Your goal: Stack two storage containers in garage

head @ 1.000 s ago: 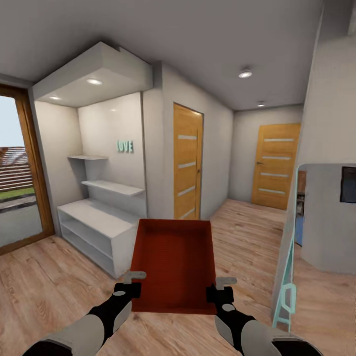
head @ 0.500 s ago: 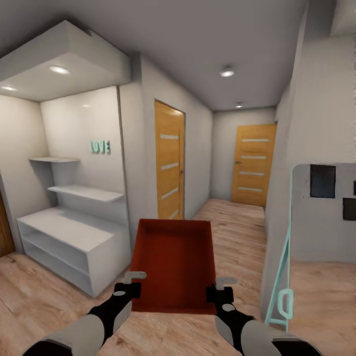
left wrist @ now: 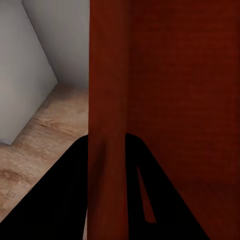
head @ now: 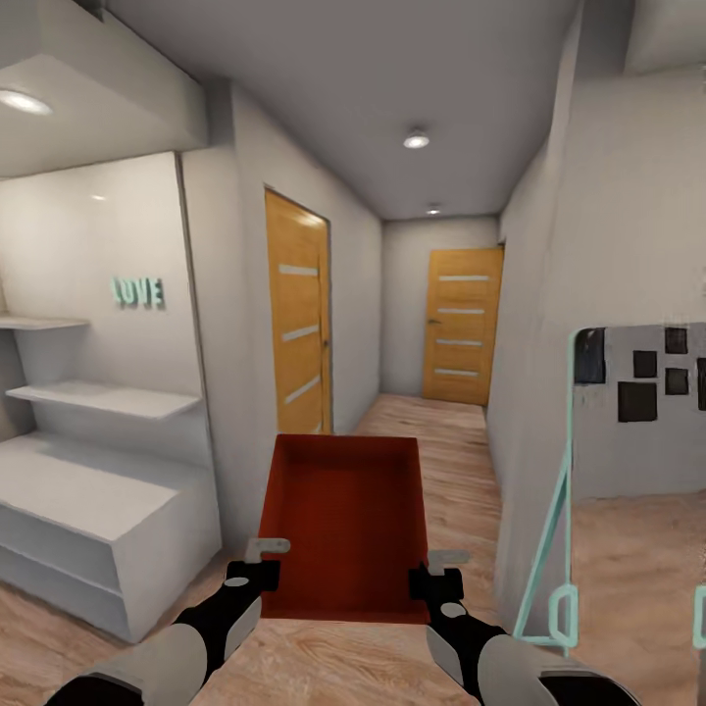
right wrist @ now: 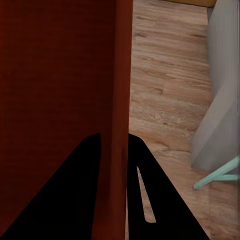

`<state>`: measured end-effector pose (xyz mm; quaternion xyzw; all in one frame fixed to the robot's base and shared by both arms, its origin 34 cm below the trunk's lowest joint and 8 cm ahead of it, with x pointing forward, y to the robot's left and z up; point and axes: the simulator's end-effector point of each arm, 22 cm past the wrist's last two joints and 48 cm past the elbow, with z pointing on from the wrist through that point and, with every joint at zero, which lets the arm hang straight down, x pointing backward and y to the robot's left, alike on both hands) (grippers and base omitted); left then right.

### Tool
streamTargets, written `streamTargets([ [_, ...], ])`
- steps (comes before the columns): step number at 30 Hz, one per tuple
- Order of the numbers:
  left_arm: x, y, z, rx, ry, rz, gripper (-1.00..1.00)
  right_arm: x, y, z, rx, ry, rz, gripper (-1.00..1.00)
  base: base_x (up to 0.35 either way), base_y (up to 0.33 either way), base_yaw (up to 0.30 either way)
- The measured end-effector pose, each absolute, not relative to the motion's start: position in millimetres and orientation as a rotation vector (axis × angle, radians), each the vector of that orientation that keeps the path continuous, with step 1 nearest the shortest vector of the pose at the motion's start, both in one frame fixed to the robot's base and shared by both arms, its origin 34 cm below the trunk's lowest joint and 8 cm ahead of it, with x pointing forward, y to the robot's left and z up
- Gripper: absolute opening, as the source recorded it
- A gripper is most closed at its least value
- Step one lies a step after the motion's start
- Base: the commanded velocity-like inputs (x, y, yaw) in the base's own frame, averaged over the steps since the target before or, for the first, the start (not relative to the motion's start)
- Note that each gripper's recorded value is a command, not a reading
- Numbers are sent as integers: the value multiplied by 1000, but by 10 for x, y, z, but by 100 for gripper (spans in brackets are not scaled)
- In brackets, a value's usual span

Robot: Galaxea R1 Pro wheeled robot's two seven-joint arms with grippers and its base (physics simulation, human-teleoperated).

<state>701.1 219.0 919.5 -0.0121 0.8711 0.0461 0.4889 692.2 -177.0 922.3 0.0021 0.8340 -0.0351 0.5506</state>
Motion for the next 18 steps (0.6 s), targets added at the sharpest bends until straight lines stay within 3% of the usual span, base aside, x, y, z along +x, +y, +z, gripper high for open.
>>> streamTargets([
  [18, 7011, 2190, 9195, -29, 2117, 112, -100, 6922, -1770, 9223, 5, 1974, -83, -100, 310, 192, -280],
])
